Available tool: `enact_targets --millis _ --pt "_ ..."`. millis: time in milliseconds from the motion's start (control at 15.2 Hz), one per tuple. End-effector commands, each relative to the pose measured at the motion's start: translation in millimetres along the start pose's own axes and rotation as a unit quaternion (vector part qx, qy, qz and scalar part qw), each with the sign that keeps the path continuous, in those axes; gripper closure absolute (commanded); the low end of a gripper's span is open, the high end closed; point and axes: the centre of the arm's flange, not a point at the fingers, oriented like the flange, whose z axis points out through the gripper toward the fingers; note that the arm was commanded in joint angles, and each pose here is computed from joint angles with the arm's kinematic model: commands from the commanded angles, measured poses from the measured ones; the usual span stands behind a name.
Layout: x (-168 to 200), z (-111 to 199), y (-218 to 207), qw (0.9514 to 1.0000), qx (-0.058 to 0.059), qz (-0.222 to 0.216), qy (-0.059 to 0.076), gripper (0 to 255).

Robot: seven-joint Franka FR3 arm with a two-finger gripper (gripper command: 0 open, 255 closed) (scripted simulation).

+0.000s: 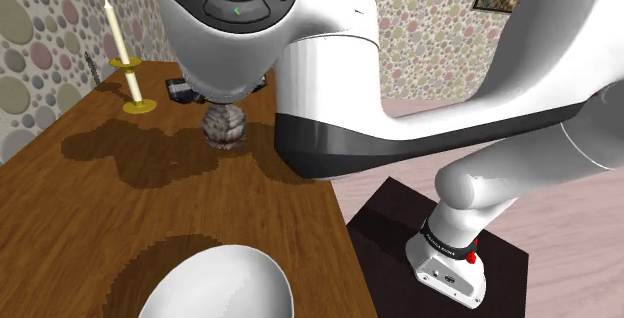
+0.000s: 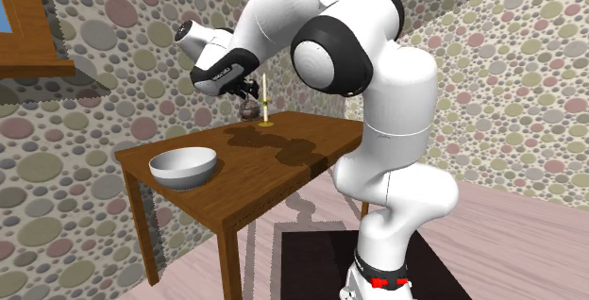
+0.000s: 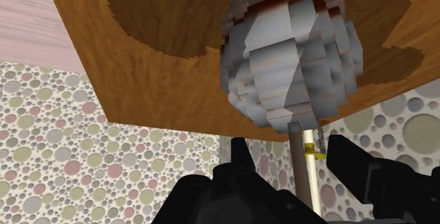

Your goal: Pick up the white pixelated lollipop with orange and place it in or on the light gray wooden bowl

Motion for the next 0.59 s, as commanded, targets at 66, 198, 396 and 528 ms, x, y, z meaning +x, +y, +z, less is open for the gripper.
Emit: enact_targets --millis 66,198,396,528 --pt "-16 -30 -6 1.0 0.0 0.0 0.0 255" --pt "-30 -51 -12 1.0 0.0 0.0 0.0 255" --pt "-51 -84 -21 1.0 0.0 0.0 0.0 255" --pt "-65 -106 -26 1.0 0.0 0.0 0.0 255"
